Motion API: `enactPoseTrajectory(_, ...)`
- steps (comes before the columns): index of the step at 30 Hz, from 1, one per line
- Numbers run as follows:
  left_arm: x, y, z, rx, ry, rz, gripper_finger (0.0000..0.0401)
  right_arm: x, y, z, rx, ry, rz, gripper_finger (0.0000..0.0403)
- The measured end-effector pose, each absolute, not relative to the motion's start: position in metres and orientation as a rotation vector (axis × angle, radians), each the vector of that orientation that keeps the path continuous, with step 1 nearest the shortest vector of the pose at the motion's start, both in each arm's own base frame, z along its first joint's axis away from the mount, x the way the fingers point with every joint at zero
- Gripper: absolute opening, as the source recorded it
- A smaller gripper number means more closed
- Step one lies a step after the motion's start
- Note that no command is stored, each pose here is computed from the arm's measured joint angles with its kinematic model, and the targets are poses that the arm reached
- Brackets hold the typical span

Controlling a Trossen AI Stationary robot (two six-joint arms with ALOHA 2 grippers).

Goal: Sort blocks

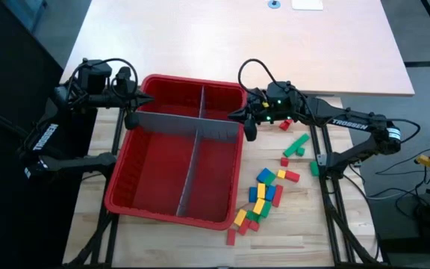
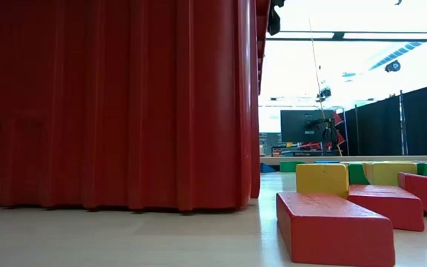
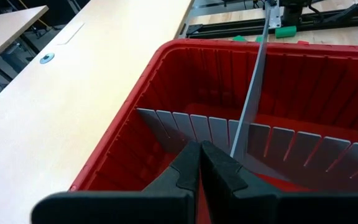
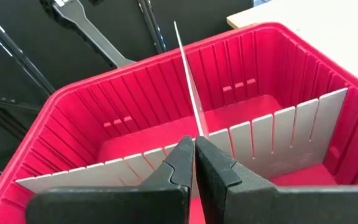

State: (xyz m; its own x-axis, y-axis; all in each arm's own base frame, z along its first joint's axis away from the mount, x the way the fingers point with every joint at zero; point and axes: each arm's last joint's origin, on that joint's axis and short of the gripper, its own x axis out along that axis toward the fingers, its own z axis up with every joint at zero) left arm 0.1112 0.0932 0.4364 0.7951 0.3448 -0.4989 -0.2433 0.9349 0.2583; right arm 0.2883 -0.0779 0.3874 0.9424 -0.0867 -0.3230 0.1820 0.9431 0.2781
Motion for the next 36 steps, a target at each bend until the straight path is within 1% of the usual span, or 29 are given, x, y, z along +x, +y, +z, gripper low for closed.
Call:
enactPoseTrajectory(9, 0.111, 0.093, 0.436, 0.184, 0.569, 0.315, 0.0000, 0.289, -0.078, 0.389, 0.306, 0.298, -0.138, 0.0000)
enactPoseTrajectory(15, 0.113, 0.093, 0.436, 0.165, 0.552, 0.254, 0.0000, 0.288, -0.078, 0.392, 0.295, 0.287, -0.135, 0.0000)
enactPoseTrajectory(25, 0.117, 0.097, 0.420, 0.129, 0.710, 0.224, 0.0000, 0.288, -0.078, 0.392, 0.286, 0.288, -0.131, 0.0000)
enactPoseTrajectory(36, 0.123, 0.104, 0.412, 0.092, 0.779, 0.205, 0.0000, 0.288, -0.078, 0.392, 0.286, 0.289, -0.132, 0.0000)
